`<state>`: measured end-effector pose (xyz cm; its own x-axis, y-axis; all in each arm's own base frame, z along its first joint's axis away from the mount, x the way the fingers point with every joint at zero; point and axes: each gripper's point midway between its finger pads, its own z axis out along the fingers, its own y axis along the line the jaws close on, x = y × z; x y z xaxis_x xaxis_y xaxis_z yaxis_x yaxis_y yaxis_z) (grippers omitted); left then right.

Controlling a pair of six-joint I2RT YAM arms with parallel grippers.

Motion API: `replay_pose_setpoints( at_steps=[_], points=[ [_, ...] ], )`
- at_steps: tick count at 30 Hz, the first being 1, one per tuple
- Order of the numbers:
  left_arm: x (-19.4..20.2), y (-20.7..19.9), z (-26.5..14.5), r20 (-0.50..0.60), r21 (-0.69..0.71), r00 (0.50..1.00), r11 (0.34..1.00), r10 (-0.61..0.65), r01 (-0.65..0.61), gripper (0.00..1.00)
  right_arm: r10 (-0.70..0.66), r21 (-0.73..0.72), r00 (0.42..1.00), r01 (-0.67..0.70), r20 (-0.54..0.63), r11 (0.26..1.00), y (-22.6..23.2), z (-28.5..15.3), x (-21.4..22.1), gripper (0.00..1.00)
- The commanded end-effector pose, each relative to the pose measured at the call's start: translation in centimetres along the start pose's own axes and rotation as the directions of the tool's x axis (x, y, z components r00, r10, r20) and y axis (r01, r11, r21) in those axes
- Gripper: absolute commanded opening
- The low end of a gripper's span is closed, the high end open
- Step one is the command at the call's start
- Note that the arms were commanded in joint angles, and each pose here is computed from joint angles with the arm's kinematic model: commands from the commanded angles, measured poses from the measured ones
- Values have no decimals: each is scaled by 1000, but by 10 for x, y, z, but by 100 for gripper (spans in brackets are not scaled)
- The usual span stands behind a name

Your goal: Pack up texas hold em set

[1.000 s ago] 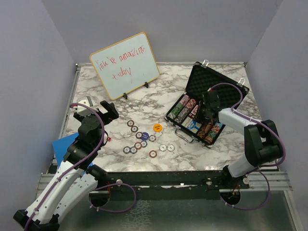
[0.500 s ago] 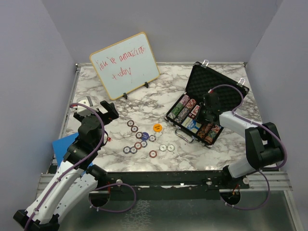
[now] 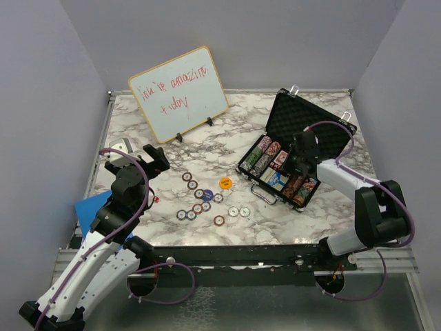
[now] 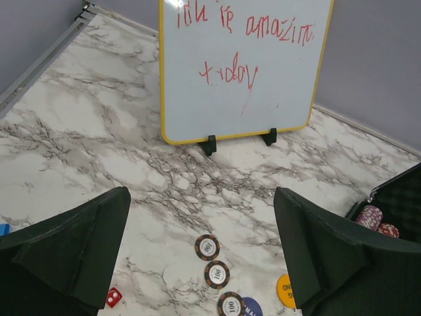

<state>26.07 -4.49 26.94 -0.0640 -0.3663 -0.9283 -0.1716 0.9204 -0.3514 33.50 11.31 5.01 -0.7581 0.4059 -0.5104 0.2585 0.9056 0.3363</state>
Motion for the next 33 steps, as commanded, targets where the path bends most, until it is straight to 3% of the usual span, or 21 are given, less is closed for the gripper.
replay_pose_setpoints(
  at_steps=[1, 6, 12, 22, 28, 33],
  points=[
    [0, -2, -1, 0, 16, 1000, 1000, 0, 0, 99, 29, -32, 996, -27, 85, 999, 11, -11, -20, 16],
    [1, -2, -1, 0, 16, 1000, 1000, 1, -1, 99, 23, 0, 999, -23, 48, 1000, 7, -10, -16, 19],
    [0, -2, -1, 0, 17, 1000, 1000, 1, -1, 99, 15, 57, 1000, -16, 4, 998, -3, -5, -7, 31],
    [1, -2, 0, -1, 16, 1000, 1000, 1, -1, 99, -45, 122, 999, 47, -26, 991, -17, 3, -3, 32],
    [1, -3, 0, -2, 15, 1000, 1000, 2, -2, 99, -98, 29, 994, 99, -53, 995, -2, 13, 1, 26],
    [0, -3, 0, 0, 15, 1000, 1000, 1, -1, 99, -96, 22, 995, 96, -4, 995, 3, 5, -13, 26]
  ],
)
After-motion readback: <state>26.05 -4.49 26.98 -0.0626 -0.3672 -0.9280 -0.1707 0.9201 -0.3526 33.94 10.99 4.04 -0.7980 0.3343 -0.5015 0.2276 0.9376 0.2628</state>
